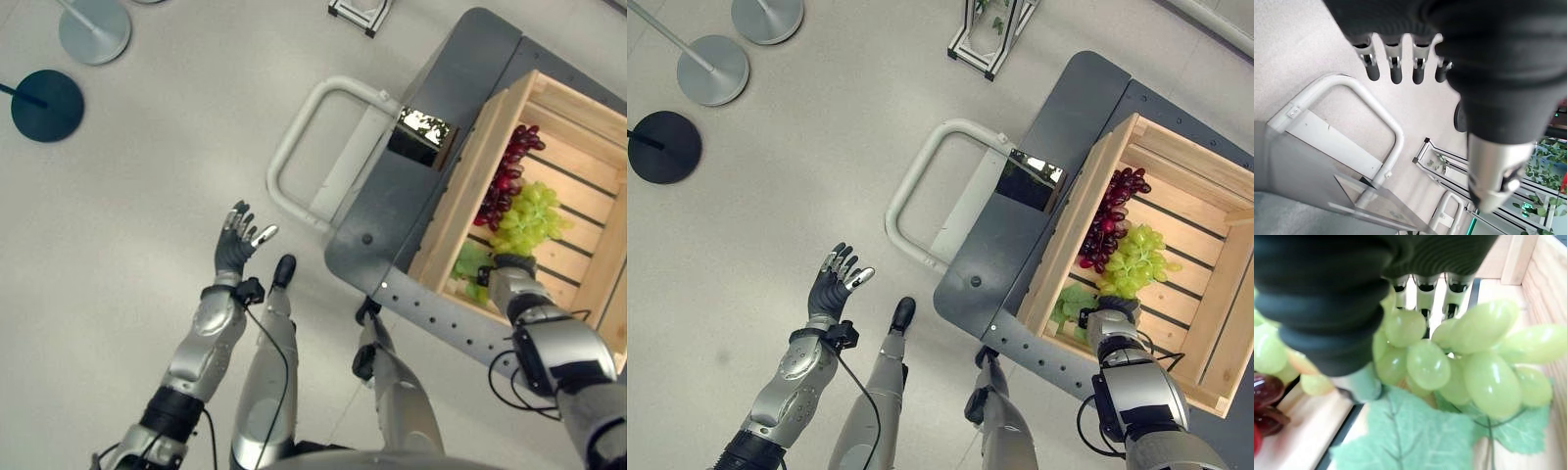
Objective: Pick up the fruits from the basket on one side to the basket on the other side
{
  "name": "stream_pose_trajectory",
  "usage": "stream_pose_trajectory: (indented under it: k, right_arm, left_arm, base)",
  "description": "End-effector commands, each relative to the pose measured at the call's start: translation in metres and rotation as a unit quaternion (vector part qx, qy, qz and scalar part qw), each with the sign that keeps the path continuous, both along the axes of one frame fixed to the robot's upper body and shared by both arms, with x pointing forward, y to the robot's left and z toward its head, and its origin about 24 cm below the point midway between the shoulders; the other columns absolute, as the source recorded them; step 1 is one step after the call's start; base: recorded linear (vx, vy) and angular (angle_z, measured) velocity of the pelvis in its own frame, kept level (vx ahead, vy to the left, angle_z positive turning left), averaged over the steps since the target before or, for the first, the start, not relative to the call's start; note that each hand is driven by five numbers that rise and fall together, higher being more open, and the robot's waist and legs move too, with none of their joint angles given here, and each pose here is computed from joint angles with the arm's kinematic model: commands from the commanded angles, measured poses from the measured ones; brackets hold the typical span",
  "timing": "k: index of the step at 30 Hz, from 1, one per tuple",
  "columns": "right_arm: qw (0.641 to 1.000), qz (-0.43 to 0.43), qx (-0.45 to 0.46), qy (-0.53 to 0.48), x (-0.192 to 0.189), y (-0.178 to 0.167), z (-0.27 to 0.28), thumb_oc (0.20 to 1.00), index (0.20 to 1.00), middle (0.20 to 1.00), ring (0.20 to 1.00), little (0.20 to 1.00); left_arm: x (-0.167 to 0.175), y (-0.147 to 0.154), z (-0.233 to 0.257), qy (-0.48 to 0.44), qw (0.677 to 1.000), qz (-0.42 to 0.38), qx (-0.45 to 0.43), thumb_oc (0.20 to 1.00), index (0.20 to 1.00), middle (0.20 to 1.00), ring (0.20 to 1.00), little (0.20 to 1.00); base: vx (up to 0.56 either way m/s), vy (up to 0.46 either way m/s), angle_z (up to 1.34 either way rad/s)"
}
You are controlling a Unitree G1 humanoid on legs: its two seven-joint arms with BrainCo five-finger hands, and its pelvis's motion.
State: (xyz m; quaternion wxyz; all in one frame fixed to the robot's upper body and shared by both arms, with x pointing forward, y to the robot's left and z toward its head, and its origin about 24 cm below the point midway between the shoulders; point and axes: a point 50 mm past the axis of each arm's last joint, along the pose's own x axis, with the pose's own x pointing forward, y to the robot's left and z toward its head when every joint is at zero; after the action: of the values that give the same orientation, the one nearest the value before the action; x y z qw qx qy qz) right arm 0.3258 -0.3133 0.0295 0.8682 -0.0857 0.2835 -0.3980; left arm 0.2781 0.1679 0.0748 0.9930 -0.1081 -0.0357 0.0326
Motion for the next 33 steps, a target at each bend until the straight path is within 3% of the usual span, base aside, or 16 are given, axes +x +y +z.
stream_pose_trajectory:
  k: [1,20,33]
  right_arm:
    - [0.997,0.049,0.004,-0.065,0.029,0.023,0.028,0.200,0.200,0.200,0.200,0.200]
    - [0.987,0.095,0.043,-0.122,0.008,0.063,-0.016,0.200,0.200,0.200,0.200,0.200]
    - [0.963,0.154,-0.068,-0.212,-0.033,0.023,0.019,0.200,0.200,0.200,0.200,0.200]
  left_arm:
    - [-0.005,-0.018,0.028,-0.068,0.996,-0.037,-0.039,1.000,1.000,1.000,1.000,1.000]
    - [0.000,-0.003,0.027,-0.066,0.998,-0.002,-0.023,1.000,1.000,1.000,1.000,1.000]
    - [0.000,0.031,0.014,-0.037,0.998,0.036,0.026,1.000,1.000,1.000,1.000,1.000]
  base:
    - [0.00,0.000,0.00]
    - [0.00,0.000,0.00]
    - [-0.01,-0.005,-0.03]
